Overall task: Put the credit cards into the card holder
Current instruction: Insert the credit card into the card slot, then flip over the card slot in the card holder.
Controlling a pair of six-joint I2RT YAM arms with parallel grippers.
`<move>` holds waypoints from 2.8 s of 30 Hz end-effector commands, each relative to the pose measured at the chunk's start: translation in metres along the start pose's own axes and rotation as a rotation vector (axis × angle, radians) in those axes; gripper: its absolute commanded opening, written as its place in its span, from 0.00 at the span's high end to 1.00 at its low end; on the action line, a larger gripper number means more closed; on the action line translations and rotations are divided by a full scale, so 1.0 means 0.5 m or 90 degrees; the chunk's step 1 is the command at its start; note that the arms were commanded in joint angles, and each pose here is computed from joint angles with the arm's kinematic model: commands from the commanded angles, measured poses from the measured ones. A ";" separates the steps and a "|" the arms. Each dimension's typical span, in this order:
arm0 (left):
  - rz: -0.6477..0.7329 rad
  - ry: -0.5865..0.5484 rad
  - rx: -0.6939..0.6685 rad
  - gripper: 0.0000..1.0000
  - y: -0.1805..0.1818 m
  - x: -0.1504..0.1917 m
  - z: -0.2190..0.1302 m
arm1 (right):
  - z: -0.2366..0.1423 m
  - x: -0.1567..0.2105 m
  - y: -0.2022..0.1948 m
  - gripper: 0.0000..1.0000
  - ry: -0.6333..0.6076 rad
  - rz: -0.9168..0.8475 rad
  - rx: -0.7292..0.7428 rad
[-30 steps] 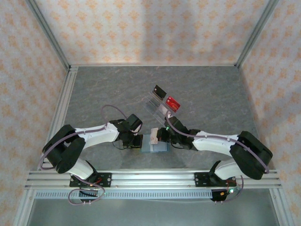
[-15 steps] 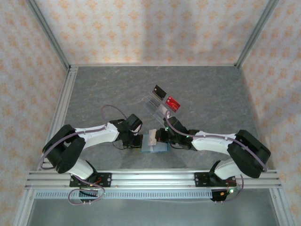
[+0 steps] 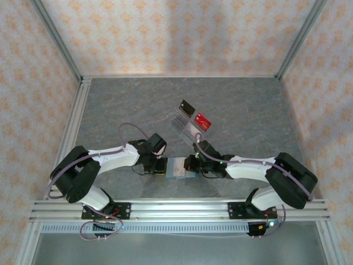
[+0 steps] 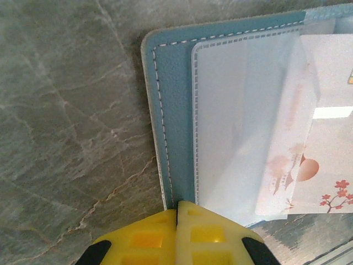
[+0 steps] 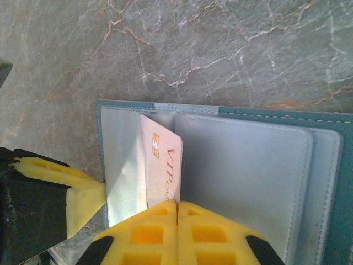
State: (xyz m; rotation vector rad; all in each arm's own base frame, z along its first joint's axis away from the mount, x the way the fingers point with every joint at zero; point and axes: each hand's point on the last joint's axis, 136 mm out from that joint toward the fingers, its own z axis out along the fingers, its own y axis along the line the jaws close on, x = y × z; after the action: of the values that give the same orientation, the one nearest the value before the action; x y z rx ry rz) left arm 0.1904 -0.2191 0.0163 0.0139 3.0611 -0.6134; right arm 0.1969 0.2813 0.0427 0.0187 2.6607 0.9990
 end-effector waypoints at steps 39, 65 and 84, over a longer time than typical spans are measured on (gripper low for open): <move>-0.026 0.021 -0.046 0.95 0.054 0.028 0.013 | 0.076 0.008 0.052 1.00 0.035 -0.009 -0.013; -0.045 0.016 -0.045 0.95 0.064 0.034 0.023 | -0.035 -0.044 0.025 0.63 0.013 -0.147 0.196; -0.049 0.011 -0.043 0.95 0.065 0.035 0.020 | -0.001 -0.051 -0.036 0.67 0.083 -0.217 0.349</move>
State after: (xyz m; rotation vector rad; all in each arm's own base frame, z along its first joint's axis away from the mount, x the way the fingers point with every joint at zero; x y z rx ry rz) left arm 0.1891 -0.2191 0.0153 -0.0392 3.0297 -0.6740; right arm 0.2224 0.2730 0.0398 -0.3461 2.8345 0.2617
